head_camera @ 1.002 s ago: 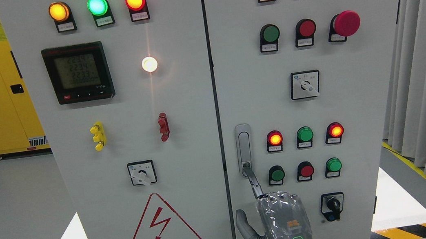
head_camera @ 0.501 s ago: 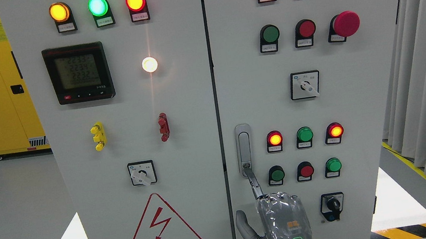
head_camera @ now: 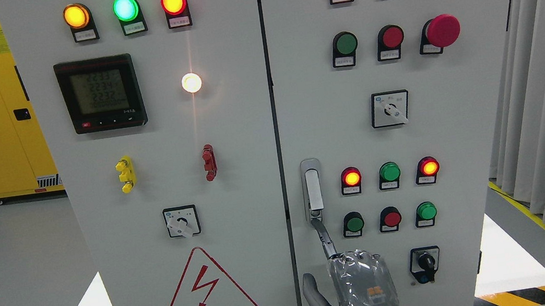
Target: Release door handle
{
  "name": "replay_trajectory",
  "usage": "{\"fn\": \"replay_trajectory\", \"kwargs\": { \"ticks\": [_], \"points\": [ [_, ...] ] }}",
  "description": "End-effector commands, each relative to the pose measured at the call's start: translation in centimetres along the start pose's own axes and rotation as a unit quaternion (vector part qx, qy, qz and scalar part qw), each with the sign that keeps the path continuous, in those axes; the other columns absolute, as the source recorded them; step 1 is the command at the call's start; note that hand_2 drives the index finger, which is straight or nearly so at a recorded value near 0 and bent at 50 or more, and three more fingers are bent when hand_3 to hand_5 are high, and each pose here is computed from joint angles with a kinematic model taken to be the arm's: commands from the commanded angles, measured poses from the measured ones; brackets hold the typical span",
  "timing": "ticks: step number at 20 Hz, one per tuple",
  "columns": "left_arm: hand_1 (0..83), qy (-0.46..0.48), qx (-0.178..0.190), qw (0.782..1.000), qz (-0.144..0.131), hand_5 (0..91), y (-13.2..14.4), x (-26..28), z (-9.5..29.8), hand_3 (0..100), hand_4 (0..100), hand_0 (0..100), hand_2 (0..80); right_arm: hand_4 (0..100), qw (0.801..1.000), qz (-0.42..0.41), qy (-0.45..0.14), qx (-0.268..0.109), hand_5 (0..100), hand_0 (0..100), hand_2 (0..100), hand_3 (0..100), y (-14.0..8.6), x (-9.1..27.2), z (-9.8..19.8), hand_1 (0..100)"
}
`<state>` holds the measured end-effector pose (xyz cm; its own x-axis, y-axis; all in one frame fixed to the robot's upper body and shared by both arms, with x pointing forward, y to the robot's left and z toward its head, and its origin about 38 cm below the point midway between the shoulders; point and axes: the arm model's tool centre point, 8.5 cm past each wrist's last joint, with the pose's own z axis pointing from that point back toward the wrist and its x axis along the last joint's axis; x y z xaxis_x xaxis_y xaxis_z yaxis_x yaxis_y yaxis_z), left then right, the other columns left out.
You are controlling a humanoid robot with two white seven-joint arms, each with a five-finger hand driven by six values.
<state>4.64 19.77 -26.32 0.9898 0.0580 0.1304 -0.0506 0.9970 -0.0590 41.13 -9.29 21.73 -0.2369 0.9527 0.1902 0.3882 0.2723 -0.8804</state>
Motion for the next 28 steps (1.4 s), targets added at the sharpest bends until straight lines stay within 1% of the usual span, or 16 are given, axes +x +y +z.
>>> {"fn": "replay_trajectory", "kwargs": {
  "ticks": [1,8,16,21,24,28],
  "points": [
    [55.6,0.0,0.0,1.0,0.0,0.0,0.0,0.0,0.0,0,0,12,0.0,100,1.0,0.0,-0.001,0.0,100,65,10,100,0.0,0.0,0.0,42],
    [55.6,0.0,0.0,1.0,-0.001,0.0,0.0,0.0,0.0,0,0,12,0.0,100,1.0,-0.002,-0.006,-0.009,100,65,10,100,-0.4,0.2,0.0,42],
    [55.6,0.0,0.0,1.0,0.0,0.0,0.0,0.0,0.0,0,0,12,0.0,100,0.999,-0.005,-0.013,-0.034,100,66,8,100,-2.1,0.6,-0.1,42],
    [55.6,0.0,0.0,1.0,0.0,0.0,0.0,0.0,0.0,0,0,12,0.0,100,0.999,-0.005,-0.013,-0.034,100,66,8,100,-2.1,0.6,-0.1,42],
    [55.6,0.0,0.0,1.0,0.0,0.0,0.0,0.0,0.0,0,0,12,0.0,100,0.999,-0.007,-0.015,-0.044,100,66,8,100,-2.8,0.7,0.0,42],
    [55.6,0.0,0.0,1.0,0.0,0.0,0.0,0.0,0.0,0,0,12,0.0,100,0.999,-0.01,-0.014,-0.046,100,67,10,100,-2.7,0.7,0.6,42]
  ]
}}
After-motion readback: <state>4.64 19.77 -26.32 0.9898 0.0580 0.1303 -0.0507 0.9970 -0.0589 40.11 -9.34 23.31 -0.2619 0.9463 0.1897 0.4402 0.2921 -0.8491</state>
